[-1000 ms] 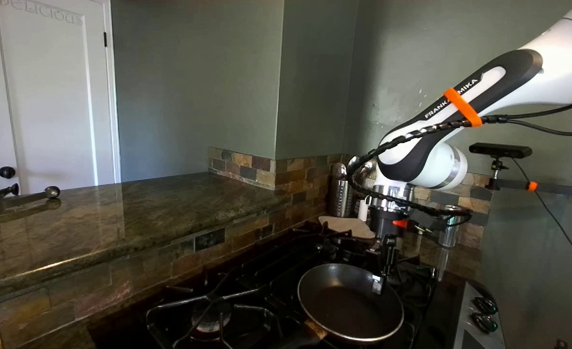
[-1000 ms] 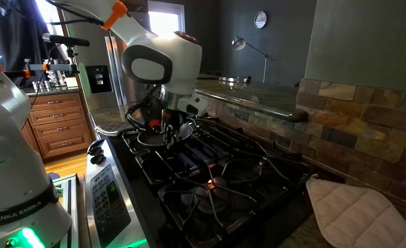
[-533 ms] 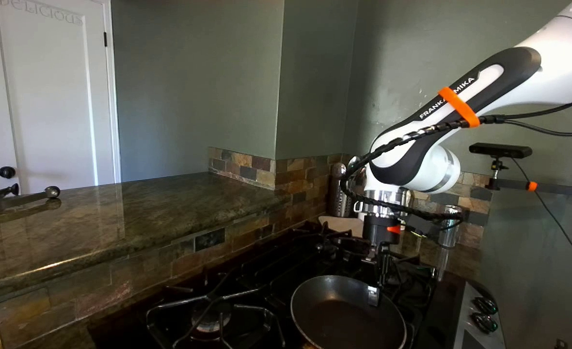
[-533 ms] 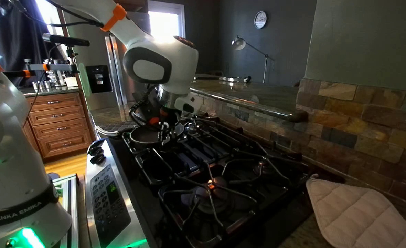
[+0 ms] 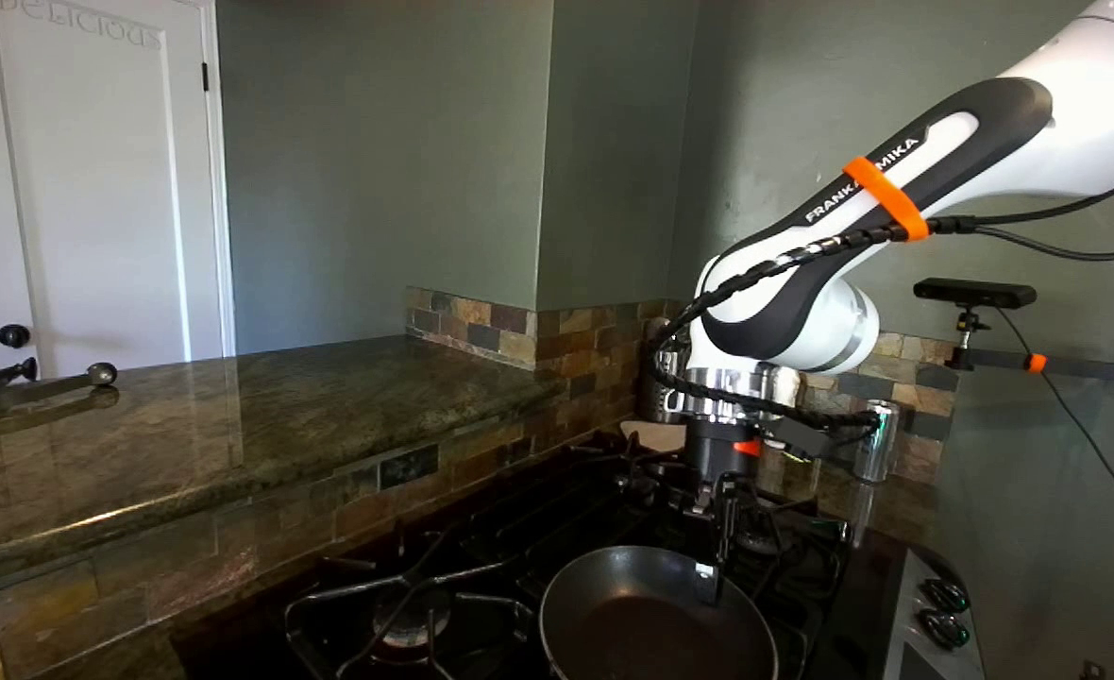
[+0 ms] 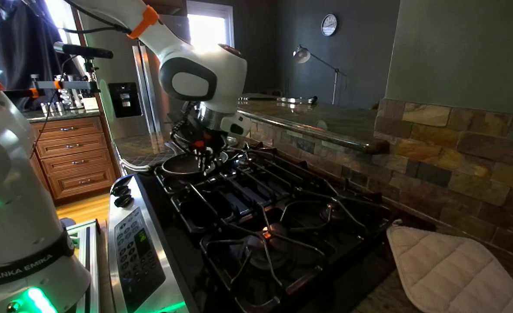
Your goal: Move the pan on the stove
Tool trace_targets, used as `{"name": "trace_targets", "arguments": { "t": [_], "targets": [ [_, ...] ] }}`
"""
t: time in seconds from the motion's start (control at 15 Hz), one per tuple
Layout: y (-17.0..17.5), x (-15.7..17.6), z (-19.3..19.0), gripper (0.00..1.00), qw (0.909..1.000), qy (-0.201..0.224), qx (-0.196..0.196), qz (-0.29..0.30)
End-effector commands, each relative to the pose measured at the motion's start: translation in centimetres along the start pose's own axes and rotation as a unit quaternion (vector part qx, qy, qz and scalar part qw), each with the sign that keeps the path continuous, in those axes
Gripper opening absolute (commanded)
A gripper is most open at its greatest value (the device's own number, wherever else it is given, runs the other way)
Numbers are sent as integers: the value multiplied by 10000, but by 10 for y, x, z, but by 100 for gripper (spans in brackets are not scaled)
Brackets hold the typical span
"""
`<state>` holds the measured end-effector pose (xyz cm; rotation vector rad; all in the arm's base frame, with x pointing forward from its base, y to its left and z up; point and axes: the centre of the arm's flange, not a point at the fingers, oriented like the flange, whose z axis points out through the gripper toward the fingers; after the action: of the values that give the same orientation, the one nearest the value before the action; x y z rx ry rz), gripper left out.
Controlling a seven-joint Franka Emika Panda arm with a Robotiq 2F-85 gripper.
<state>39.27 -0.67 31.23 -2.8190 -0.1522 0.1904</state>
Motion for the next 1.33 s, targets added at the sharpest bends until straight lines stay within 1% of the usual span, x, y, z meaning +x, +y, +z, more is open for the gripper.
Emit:
{"name": "trace_targets", "arguments": {
  "t": [0.0,0.53,0.93,1.27],
  "targets": [
    [-16,12,4,4,9996,-173,101,-178],
    [-29,24,18,4,9979,-407,63,-498],
    [-37,24,20,4,9958,-567,70,-721],
    [-44,27,20,4,9951,-581,47,-798]
  ]
}}
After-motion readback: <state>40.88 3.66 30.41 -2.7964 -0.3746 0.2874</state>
